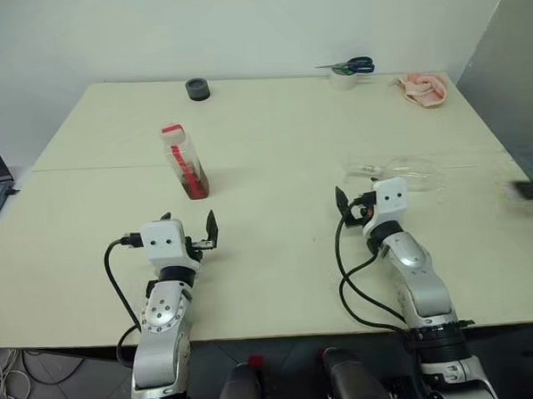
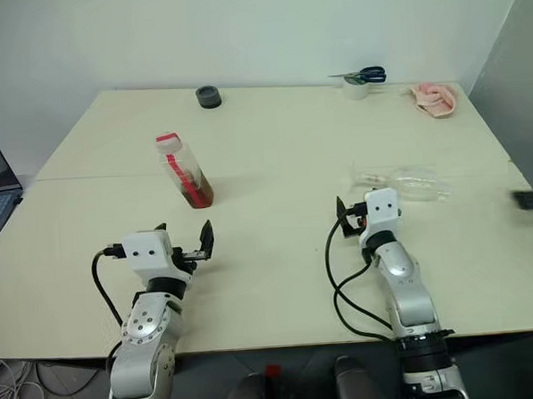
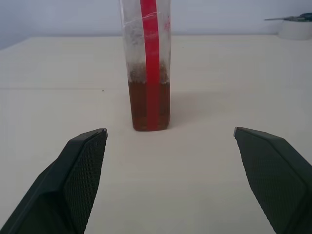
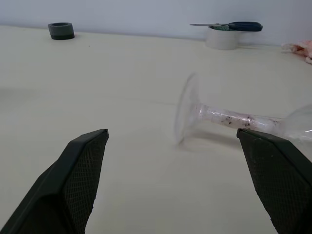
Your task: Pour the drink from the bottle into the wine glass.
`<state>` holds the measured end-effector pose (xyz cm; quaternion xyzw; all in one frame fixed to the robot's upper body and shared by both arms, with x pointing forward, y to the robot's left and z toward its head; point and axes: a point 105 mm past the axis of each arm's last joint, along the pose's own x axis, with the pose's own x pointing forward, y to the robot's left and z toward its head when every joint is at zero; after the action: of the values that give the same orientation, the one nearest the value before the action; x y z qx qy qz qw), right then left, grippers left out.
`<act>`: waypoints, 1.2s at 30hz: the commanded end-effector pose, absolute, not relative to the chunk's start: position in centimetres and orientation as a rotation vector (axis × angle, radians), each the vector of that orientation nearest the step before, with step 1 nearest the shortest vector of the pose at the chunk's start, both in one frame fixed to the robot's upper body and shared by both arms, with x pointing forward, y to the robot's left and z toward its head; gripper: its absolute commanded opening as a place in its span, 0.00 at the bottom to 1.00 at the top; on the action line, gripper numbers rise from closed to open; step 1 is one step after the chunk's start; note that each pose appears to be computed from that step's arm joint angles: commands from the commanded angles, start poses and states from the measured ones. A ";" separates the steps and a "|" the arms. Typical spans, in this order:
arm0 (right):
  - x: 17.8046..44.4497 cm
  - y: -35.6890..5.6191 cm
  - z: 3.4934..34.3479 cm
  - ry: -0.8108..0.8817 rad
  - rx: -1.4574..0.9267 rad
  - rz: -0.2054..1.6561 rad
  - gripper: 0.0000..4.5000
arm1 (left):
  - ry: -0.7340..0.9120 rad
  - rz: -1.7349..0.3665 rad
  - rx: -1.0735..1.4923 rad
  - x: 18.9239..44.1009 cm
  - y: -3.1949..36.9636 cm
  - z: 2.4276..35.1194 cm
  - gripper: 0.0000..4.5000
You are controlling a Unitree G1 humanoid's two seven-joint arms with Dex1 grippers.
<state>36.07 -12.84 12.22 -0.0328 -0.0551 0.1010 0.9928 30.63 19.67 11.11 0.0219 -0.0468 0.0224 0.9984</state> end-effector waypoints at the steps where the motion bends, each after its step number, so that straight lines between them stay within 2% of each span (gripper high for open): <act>1: 35.7 -13.0 14.0 -0.173 -0.065 0.209 1.00 | -0.142 0.032 0.049 30.5 19.6 12.3 0.99; 6: 35.6 -12.3 14.2 -0.184 -0.071 0.238 1.00 | -0.181 0.029 0.001 30.6 19.3 13.0 0.99; 12: 35.5 -11.5 14.3 -0.202 -0.110 0.291 1.00 | -0.211 0.133 0.055 30.8 20.5 13.8 0.99; 14: 35.0 -9.8 14.9 -0.232 -0.142 0.398 1.00 | -0.197 0.194 0.042 31.2 21.1 14.1 0.99; 16: 34.3 -7.0 16.0 -0.257 -0.155 0.581 1.00 | -0.203 0.262 0.000 32.2 21.7 15.6 0.99; 19: 33.5 -3.8 18.1 -0.279 -0.167 0.808 1.00 | -0.210 0.238 0.018 34.2 20.8 17.8 0.99; 22: 32.9 -2.1 18.8 -0.280 -0.249 0.955 1.00 | -0.199 0.221 0.058 35.4 20.4 18.5 0.99; 26: 32.1 -0.3 19.4 -0.247 -0.219 1.129 1.00 | -0.190 0.217 0.062 36.7 20.2 19.1 0.99; 36: 32.8 0.6 20.7 -0.273 -0.226 1.156 1.00 | -0.195 0.193 0.055 39.2 19.6 20.3 0.99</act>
<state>33.16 0.36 19.28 -0.1065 -0.1005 0.5384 0.8299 39.16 19.50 18.63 0.0236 -0.0667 0.0932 0.9931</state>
